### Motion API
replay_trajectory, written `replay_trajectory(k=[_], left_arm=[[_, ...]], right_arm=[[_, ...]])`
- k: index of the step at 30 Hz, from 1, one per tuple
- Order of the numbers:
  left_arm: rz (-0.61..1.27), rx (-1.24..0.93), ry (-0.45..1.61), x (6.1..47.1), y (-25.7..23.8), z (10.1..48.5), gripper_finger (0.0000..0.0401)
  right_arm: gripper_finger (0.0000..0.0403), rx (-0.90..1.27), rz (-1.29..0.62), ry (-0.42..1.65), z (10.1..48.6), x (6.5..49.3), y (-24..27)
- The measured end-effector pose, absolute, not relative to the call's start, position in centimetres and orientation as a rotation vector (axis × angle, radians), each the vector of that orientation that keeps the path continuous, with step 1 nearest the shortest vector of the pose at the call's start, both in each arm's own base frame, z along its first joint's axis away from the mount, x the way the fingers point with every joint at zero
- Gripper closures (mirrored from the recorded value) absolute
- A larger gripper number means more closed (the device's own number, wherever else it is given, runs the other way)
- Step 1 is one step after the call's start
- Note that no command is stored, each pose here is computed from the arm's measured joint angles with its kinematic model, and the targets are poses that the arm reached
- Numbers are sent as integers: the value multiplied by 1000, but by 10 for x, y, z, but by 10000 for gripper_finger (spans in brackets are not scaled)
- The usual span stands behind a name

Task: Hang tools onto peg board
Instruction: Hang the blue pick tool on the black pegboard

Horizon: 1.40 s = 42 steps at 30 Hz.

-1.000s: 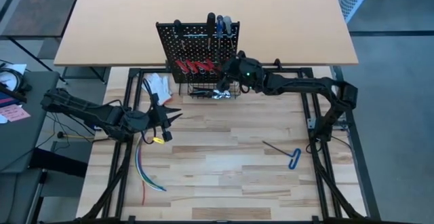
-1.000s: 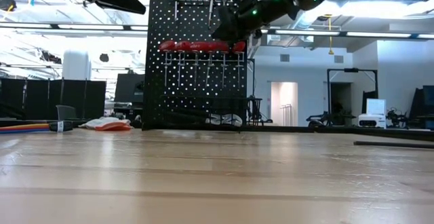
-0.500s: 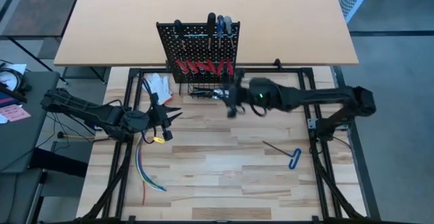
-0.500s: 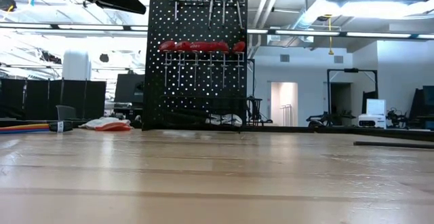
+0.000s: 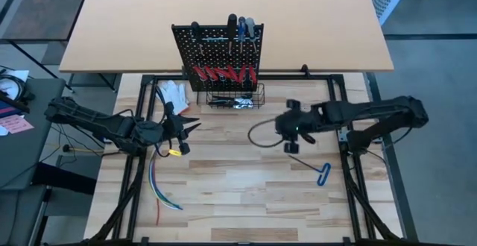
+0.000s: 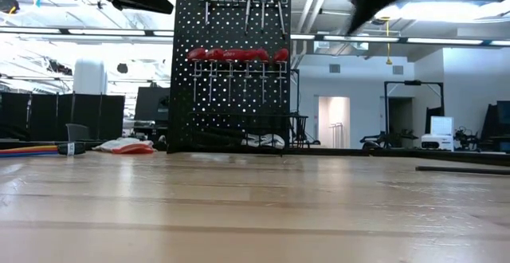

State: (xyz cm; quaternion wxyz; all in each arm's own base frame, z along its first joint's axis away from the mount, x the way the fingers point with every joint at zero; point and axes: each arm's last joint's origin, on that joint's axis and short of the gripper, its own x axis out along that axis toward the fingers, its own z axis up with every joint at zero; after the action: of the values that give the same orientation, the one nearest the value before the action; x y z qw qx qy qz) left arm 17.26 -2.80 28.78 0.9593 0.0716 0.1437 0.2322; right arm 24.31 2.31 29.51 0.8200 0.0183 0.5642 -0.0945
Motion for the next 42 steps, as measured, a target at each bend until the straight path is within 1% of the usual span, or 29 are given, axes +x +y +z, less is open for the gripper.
replay_trajectory(k=[2,4,8,12,16,20,23,26,29,34,38,42], left_arm=[[471,141,290,173,-28,288,330],[471,140,290,173,-28,288,330],[472,138,289,173,-28,288,330],[472,134,287,173,-28,288,330],[472,133,286,173,-28,288,330],[472,130,285,173,-28,288,330],[473,126,284,173,-28,288,330],[473,126,284,173,-28,288,330],[473,118,270,173,-28,290,330],[473,118,271,173,-28,290,330],[473,119,275,174,-28,289,330],[472,120,279,174,-28,288,330]], right_arm=[[254,128,-172,1331,282,241,32],[254,171,-125,1415,265,239,42],[255,205,-44,1582,215,238,56],[263,210,-92,1678,166,240,49],[276,246,-143,1726,136,248,37],[299,238,-161,1760,122,253,32],[327,187,-164,1756,120,260,33],[361,97,-156,1772,122,270,37],[392,-5,-87,1787,125,283,43],[393,-236,113,1782,126,311,57],[393,-428,293,1830,121,333,68],[391,-537,452,1889,120,356,75]])
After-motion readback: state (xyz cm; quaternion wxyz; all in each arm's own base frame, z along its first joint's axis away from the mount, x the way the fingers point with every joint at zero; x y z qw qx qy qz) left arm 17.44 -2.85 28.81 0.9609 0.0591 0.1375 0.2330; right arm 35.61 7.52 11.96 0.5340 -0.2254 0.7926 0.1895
